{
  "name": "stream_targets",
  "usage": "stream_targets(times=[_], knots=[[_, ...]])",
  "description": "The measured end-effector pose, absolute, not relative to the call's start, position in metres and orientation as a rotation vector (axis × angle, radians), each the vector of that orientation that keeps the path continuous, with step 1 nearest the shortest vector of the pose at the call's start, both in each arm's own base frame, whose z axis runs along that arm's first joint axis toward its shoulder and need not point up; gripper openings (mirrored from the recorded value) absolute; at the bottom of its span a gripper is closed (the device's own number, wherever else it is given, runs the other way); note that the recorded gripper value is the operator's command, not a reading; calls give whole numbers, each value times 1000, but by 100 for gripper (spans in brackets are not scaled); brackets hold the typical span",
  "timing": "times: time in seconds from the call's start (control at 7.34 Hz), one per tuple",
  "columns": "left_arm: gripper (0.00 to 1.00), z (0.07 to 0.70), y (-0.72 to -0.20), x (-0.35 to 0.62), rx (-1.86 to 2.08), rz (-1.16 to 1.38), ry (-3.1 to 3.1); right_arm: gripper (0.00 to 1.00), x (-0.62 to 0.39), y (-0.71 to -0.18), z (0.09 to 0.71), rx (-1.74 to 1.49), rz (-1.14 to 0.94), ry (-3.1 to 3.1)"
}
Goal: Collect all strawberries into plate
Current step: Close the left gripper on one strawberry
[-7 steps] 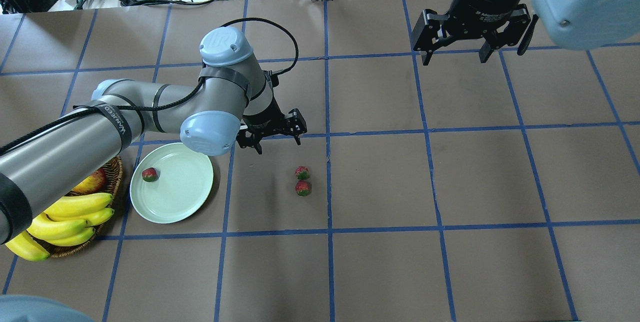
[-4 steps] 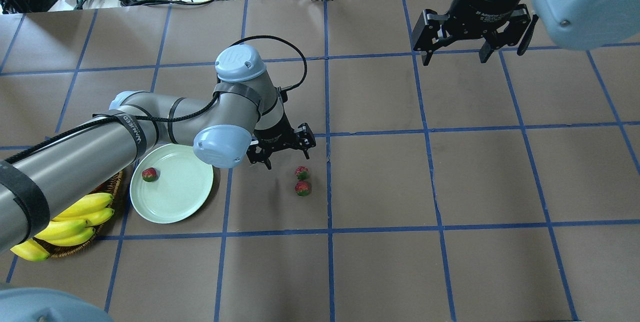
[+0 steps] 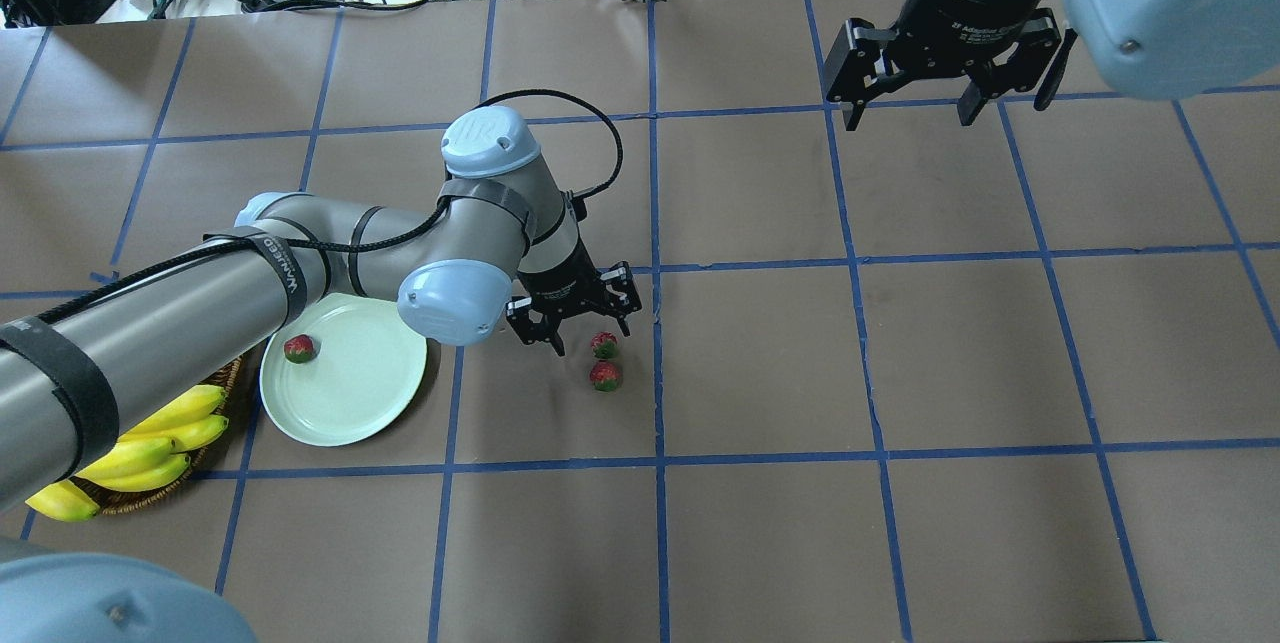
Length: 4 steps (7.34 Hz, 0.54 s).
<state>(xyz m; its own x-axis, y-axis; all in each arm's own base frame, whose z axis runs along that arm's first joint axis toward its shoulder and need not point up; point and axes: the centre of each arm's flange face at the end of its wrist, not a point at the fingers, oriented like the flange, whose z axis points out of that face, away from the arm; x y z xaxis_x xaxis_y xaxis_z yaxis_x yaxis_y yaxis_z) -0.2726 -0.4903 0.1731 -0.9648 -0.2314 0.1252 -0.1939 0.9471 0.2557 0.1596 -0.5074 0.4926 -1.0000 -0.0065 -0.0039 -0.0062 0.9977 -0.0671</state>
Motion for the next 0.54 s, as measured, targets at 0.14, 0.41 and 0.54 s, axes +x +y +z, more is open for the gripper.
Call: stream_targets(times=[0.14,0.41,0.54], knots=[[0,170,-489,-275,320,-373,-2948,100,160,-507,493,-10,-105,3135],[0,171,-489,-277,324,-372,-2946,100,160,-507,492,-10,-104,3136],[0,173,-490,-277,325,-363,-2944,100,160,-507,492,-10,-104,3136]])
